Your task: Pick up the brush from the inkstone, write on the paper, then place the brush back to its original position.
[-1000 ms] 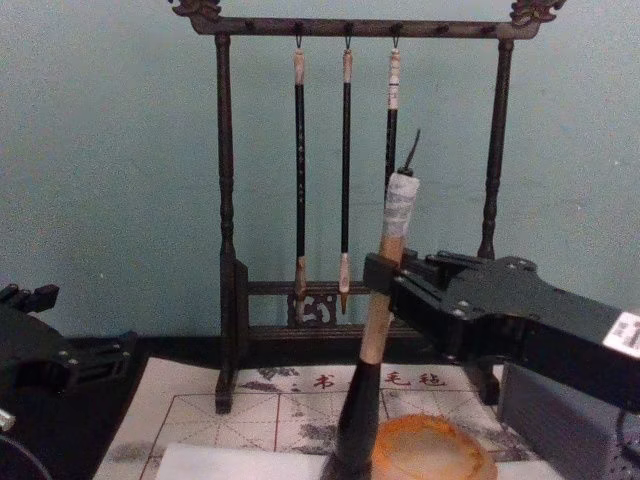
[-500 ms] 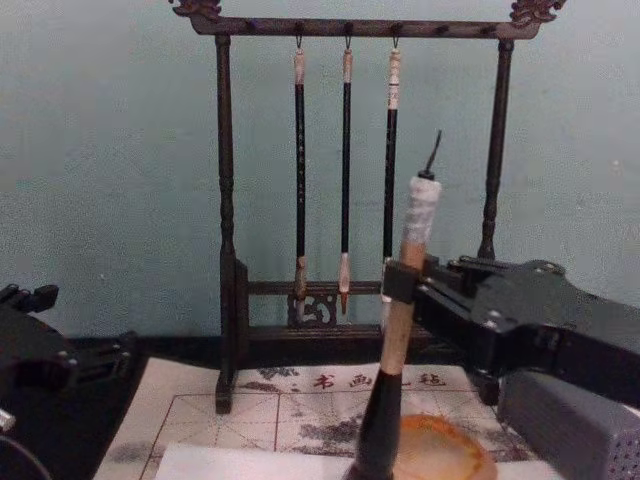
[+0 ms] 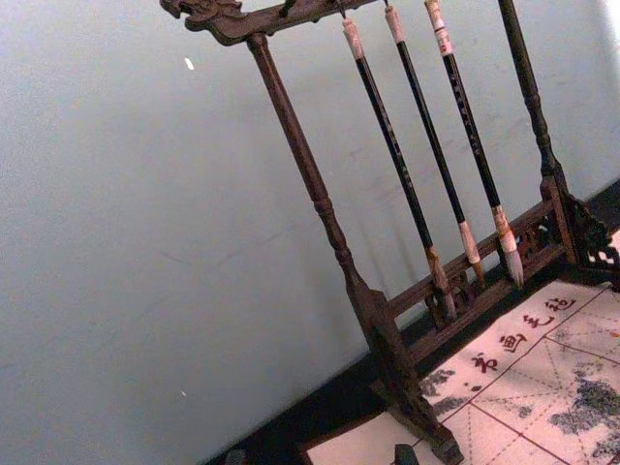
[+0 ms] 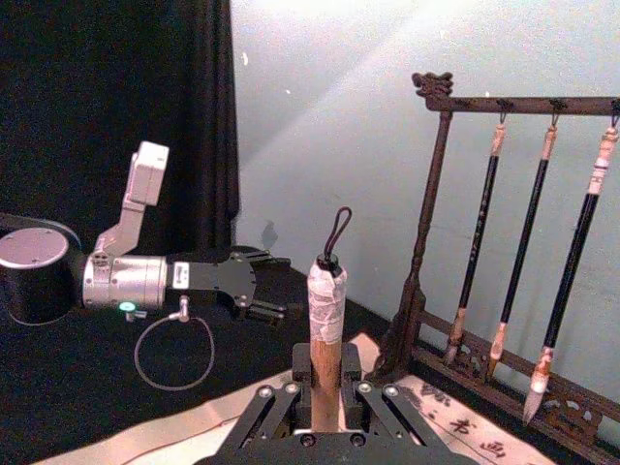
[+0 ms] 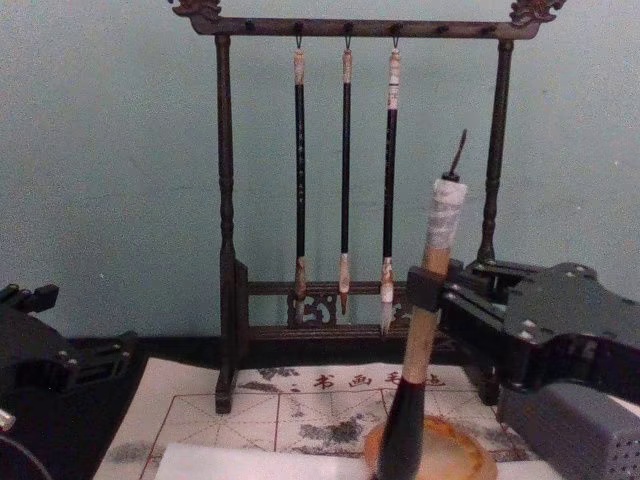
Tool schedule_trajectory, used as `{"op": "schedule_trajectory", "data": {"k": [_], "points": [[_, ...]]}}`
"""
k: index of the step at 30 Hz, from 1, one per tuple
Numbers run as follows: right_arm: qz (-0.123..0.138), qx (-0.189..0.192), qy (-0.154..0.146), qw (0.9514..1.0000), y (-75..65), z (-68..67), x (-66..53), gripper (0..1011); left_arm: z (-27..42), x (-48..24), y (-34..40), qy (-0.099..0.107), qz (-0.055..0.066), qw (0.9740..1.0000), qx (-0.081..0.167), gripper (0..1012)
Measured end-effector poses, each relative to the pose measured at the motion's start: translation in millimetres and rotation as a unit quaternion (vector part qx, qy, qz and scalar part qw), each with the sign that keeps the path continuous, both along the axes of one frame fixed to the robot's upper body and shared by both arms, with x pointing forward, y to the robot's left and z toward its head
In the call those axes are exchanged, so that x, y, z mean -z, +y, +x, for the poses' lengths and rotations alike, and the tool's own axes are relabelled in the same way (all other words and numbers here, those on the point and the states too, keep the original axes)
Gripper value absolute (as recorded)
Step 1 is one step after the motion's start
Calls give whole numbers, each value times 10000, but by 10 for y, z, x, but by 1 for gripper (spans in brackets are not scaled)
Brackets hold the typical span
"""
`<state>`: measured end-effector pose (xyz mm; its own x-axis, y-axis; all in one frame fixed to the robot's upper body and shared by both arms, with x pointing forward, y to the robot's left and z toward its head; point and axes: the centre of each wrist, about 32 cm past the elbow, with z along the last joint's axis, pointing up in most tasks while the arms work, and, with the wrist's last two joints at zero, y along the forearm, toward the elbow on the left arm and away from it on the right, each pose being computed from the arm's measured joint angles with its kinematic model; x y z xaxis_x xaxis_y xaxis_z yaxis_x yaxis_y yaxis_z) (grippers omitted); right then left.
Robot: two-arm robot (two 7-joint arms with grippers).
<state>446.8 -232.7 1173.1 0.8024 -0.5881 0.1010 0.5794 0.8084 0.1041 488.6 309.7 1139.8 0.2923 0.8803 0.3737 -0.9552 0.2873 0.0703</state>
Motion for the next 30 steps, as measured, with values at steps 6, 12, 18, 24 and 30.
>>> {"op": "schedule_trajectory", "data": {"k": [6,12,18,24,30], "points": [[-32,5,-32,10000,-32,-54,-21,200,0,0,0,0,0,10000,0,1001],[-42,4,-56,10000,-45,-92,-36,200,0,0,0,0,0,10000,0,1001],[1,15,-117,9999,-52,-100,-71,200,0,0,0,0,0,10000,0,1001],[132,94,-190,9997,-56,-67,-129,200,0,0,0,-1,0,10000,0,1001],[414,302,-226,9984,-66,44,-216,200,0,0,0,0,0,10000,0,1001]]}}
